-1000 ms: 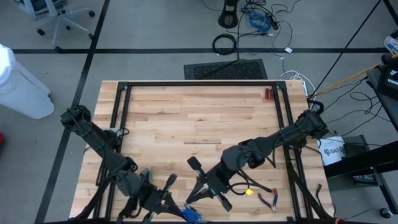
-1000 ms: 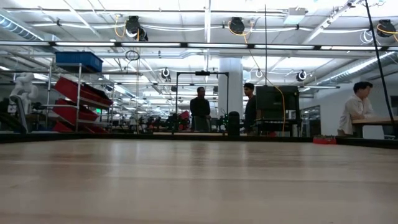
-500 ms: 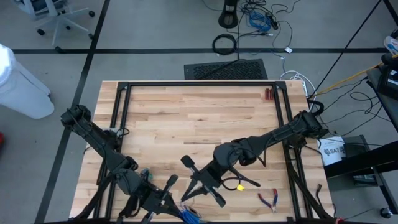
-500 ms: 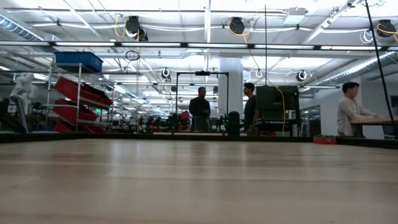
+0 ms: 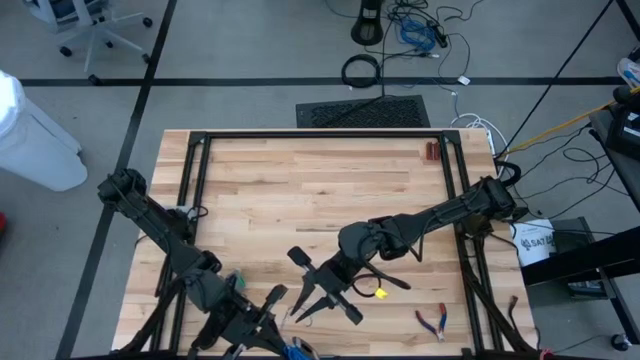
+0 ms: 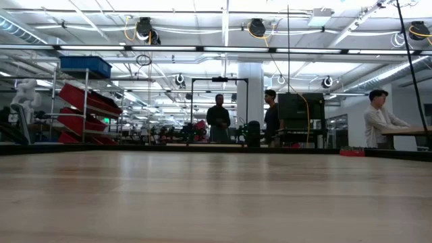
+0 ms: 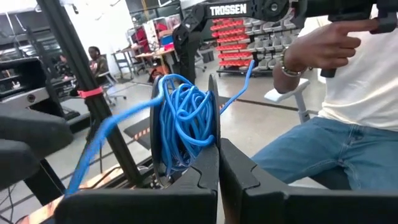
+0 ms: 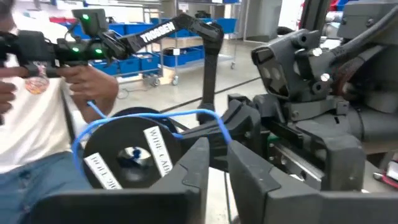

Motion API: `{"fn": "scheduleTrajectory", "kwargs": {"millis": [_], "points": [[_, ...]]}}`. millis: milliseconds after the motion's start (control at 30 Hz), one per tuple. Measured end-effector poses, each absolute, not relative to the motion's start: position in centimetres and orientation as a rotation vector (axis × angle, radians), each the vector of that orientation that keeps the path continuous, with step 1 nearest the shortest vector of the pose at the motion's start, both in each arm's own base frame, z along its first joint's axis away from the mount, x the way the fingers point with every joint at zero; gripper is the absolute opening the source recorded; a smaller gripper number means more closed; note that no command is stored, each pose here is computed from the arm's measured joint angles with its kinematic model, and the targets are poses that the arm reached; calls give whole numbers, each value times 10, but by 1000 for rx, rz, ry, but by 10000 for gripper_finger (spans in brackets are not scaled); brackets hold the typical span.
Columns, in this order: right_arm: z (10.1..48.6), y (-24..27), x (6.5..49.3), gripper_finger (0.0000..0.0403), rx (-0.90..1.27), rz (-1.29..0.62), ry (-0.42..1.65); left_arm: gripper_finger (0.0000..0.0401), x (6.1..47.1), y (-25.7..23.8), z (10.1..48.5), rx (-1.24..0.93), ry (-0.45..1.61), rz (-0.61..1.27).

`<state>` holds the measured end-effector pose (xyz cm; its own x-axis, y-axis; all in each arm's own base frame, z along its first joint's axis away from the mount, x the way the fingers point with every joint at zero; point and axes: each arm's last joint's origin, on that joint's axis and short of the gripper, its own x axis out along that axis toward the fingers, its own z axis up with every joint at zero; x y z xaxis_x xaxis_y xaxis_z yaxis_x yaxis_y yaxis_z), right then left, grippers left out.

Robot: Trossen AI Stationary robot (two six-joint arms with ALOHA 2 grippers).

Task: Coil cords
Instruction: Coil the blue wire onto the black spool

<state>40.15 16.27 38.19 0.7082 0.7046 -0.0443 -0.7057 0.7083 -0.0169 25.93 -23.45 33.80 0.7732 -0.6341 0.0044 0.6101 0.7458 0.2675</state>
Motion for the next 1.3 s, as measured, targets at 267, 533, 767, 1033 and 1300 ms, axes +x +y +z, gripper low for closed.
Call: {"fn": "scheduleTrajectory", "kwargs": {"millis": [267,533,767,1033,1300], "points": [[382,156,404,106,-16,766,45,0,259,-235,340,249,-124,-706],[376,147,388,114,-8,701,285,0,257,-236,347,247,-200,-718],[373,180,355,114,-1,414,461,0,259,-234,349,212,-187,-601],[333,262,314,114,-36,76,269,0,257,-235,351,200,-211,-578],[345,319,270,100,-217,-115,-59,0,258,-233,352,202,-203,-522]]}}
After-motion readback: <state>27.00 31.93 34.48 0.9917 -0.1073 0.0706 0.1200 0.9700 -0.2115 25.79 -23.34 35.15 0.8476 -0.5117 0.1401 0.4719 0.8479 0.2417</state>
